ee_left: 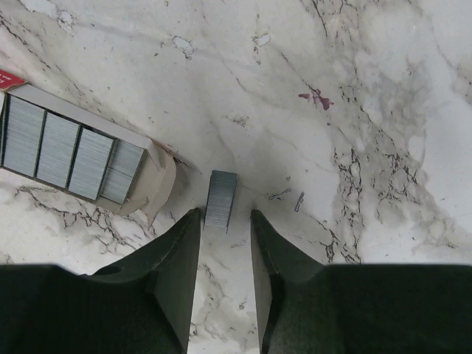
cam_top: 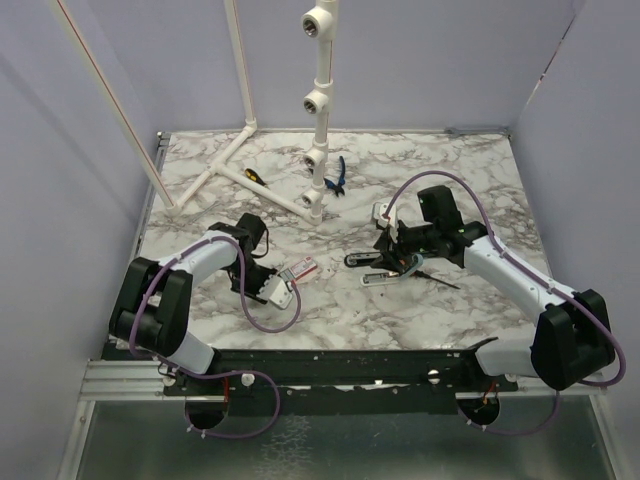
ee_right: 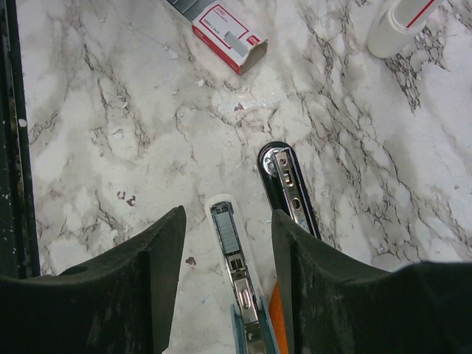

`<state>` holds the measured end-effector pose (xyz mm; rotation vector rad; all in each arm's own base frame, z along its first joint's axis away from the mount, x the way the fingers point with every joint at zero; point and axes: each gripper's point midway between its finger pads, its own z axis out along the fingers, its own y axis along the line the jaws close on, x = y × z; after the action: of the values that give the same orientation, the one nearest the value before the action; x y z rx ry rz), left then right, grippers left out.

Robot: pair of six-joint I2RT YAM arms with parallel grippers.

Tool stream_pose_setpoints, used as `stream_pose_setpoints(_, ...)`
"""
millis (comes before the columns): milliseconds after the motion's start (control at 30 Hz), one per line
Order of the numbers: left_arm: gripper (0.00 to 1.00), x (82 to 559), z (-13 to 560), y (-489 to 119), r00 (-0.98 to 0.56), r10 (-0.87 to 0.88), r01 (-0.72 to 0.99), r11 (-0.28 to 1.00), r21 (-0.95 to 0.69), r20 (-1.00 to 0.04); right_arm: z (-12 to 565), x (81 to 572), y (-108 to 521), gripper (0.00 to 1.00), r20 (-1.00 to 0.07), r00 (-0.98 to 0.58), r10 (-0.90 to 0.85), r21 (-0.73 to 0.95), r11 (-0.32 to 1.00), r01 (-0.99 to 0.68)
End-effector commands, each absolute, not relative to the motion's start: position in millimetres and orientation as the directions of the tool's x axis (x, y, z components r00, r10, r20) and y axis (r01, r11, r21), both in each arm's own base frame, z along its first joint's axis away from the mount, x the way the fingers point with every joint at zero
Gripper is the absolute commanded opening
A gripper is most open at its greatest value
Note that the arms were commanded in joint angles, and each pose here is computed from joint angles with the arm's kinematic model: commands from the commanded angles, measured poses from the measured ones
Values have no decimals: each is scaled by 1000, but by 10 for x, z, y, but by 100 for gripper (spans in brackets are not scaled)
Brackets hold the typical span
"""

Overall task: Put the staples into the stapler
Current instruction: Pick up the staple from the center of the board.

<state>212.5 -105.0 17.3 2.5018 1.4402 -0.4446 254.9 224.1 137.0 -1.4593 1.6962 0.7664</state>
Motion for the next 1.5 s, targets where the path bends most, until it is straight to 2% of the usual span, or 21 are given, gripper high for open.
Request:
stream_pose_setpoints(0,32,2038,119,-1087,490,779,849,-528,13,-391,1339,2492,2247,54,-839,-74,-539,-11,153,-988)
stream_pose_setpoints(233,18,1993,173,-1151,460,780,869,-493,36,-425,1364,2497,2258,54,-843,-78,-532,-7,155,-988)
stream_pose_setpoints(467,17,1923,473,-1393,364,753,921,-377,93,-548,1546,2510,2307,54,-864,-88,-496,3,169,-986)
stream_pose_setpoints(633,14,1922,886,-1688,273,694,957,-267,113,-667,1831,2529,2350,54,-891,-47,-451,-36,173,-984)
stream_pose_setpoints(800,13,2004,1423,-2114,199,568,976,-186,111,-799,2115,2443,2482,54,-929,-12,-370,-25,95,-995)
stream_pose_setpoints(933,13,2100,1745,-2467,161,489,983,-158,95,-857,2258,2428,2526,57,-944,40,-329,-65,65,-996)
stream_pose_setpoints(1067,13,2144,1979,-2810,100,432,988,-153,37,-896,2370,2411,2550,58,-949,76,-305,-94,46,-994)
stream_pose_setpoints(1200,13,2158,2190,-3090,-34,376,980,-171,-105,-926,2417,2355,2551,59,-951,122,-284,-134,23,-991)
stream_pose_setpoints(1300,12,2192,2249,-3239,-159,387,962,-146,-230,-908,2438,2335,2481,59,-927,222,-302,-239,22,-971)
stream_pose_setpoints(1467,11,2188,2265,-3347,-258,422,946,-74,-316,-869,2455,2273,2340,58,-859,361,-364,-385,-5,-923)
